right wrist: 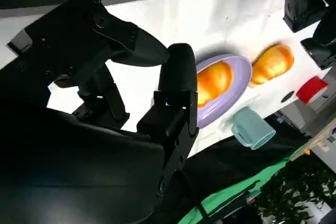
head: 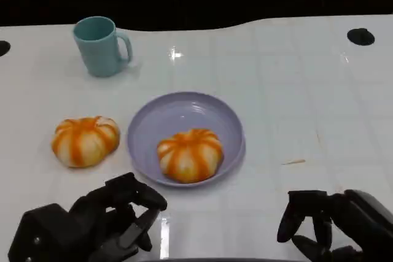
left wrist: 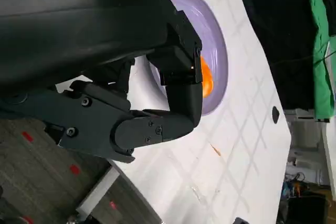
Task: Grasp the bread from the table and place it into the plate.
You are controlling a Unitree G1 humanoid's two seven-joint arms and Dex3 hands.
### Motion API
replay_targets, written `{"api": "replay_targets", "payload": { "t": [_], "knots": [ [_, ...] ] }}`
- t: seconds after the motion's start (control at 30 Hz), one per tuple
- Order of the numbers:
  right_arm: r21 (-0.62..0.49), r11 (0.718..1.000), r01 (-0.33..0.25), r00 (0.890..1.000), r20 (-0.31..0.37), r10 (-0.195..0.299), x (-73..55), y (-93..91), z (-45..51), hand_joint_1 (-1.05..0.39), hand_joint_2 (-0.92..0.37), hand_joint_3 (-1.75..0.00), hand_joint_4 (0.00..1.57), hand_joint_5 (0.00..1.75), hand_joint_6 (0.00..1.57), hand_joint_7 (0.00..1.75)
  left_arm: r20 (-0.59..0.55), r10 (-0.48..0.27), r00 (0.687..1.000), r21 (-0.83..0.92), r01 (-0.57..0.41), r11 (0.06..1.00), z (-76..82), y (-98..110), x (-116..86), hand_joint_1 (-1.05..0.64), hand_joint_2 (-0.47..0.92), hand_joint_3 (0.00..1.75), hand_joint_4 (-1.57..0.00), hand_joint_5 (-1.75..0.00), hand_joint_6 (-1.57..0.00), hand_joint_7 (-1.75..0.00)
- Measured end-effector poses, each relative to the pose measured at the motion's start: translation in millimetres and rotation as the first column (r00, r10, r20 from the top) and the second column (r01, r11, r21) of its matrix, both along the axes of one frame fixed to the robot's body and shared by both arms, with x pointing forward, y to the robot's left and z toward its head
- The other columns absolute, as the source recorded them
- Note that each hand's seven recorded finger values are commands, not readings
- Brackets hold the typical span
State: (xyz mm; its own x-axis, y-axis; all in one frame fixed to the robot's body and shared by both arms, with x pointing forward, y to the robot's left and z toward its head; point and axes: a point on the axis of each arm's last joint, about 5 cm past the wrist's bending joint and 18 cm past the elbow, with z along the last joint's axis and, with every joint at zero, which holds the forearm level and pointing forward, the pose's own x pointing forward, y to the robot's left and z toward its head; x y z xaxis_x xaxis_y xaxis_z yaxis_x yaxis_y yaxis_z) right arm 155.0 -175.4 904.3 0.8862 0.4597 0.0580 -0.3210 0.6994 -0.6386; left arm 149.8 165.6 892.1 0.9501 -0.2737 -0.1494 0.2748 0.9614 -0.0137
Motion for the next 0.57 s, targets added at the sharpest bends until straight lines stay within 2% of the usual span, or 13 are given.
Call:
{"api": "replay_targets", "payload": {
  "t": [0.27,0.57],
  "knots": [
    [0.005,0.999,0.037,0.999,0.01,-0.037,2.7,-1.6,-5.0,-0.19,-0.45,-1.08,0.85,1.75,0.76,1.3,0.005,0.004,1.0,0.011,-0.004,1.0,-1.7,3.1,-0.1,-0.41,0.92,0.47,-0.62,-1.75,-0.61,-1.33],
    [0.008,0.999,0.045,0.998,0.032,-0.045,4.5,1.2,-6.3,-0.22,-0.45,-1.06,0.86,1.75,0.78,1.27,0.007,-0.002,1.0,0.008,0.002,1.0,-1.3,5.6,0.1,-0.4,0.92,0.47,-0.62,-1.75,-0.61,-1.33]
  ]
}}
